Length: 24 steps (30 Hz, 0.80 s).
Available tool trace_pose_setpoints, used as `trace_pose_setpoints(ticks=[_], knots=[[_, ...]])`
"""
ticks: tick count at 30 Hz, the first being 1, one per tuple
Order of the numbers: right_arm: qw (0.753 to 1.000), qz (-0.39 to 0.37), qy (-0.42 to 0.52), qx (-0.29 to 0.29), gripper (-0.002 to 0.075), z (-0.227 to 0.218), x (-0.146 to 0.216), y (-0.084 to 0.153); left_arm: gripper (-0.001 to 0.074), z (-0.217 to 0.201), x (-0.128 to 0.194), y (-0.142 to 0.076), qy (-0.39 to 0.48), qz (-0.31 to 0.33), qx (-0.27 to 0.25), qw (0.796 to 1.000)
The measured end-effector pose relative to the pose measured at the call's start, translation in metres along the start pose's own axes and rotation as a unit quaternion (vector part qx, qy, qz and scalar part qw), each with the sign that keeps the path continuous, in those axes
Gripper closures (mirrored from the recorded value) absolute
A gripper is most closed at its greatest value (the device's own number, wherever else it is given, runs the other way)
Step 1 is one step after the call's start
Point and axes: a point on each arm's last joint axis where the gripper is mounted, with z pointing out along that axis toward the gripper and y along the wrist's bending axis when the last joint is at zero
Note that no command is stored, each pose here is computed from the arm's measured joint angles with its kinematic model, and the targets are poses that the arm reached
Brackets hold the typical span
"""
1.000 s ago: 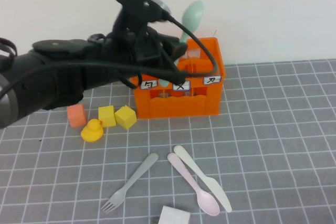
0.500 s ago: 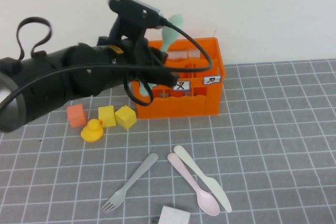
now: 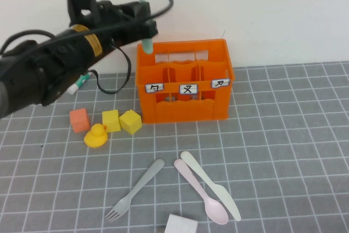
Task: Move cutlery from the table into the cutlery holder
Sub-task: Place the spoon on the box
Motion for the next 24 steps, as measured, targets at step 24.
trace_pose_setpoints(ticks=[24], knots=[[1.000, 0.000, 0.000, 0.000, 0.0729, 0.000, 0.000, 0.000, 0.0487, 0.041, 0.084, 0.031, 0.054, 0.117, 0.012, 0.992]])
